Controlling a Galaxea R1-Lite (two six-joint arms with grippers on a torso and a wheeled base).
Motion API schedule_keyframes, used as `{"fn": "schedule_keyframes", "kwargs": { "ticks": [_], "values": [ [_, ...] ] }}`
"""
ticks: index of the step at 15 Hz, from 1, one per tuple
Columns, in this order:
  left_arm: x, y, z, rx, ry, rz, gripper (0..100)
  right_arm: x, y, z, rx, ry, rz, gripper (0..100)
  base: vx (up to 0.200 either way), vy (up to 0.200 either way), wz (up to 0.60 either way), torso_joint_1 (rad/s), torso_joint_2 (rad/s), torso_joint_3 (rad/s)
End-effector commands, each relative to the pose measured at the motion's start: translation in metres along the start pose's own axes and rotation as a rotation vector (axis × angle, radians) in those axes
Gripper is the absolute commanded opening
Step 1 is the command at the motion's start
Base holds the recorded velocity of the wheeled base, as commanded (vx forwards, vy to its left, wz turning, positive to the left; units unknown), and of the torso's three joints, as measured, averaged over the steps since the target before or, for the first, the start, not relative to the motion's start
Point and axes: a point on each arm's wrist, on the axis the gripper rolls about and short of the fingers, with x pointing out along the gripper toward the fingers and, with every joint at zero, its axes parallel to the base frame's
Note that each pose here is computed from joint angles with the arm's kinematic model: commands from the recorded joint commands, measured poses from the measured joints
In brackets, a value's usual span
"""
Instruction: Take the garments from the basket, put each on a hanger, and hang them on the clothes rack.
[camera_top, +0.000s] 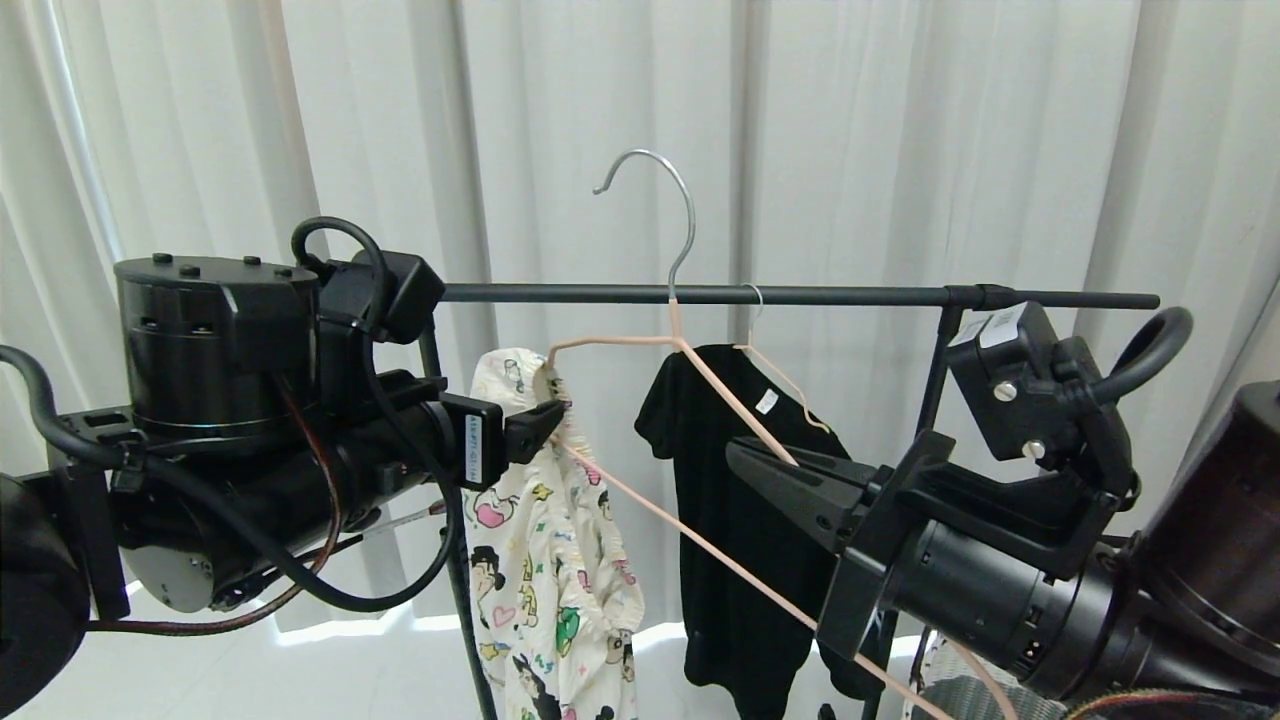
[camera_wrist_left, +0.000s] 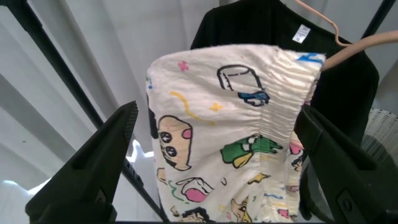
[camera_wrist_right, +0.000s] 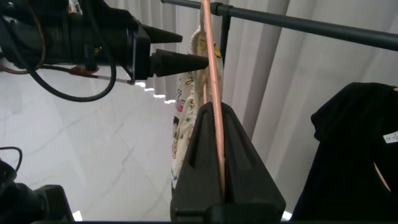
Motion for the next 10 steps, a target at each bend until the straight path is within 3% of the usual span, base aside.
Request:
{"fn": "schedule_keyframes", "kwargs": {
  "ticks": [1,4,5,10],
  "values": [
    [-0.0007,0.0004,0.0009,0.001,-0.005,0.001,100,0.0008,0.0,-0.0012,-0.001,0.004,0.0,0,0.0,0.0,0.0,0.0,0.0,0.0],
    [-0.0017,0.0002,0.0021,0.001,-0.011,0.0,100,0.0014,-0.0001,-0.002,-0.001,0.007,-0.001,0,0.0,0.0,0.0,0.0,0.0,0.0],
    [-0.0016,0.0006,0.0021,0.0,-0.011,0.001,0,0.0014,-0.0001,-0.002,-0.001,0.007,-0.001,0,0.0,0.0,0.0,0.0,0.0,0.0],
    [-0.0039,0.0003,0.0033,-0.001,-0.019,-0.001,0,0.0029,0.0,-0.0029,-0.001,0.01,-0.001,0,0.0,0.0,0.0,0.0,0.0,0.0]
  ]
}}
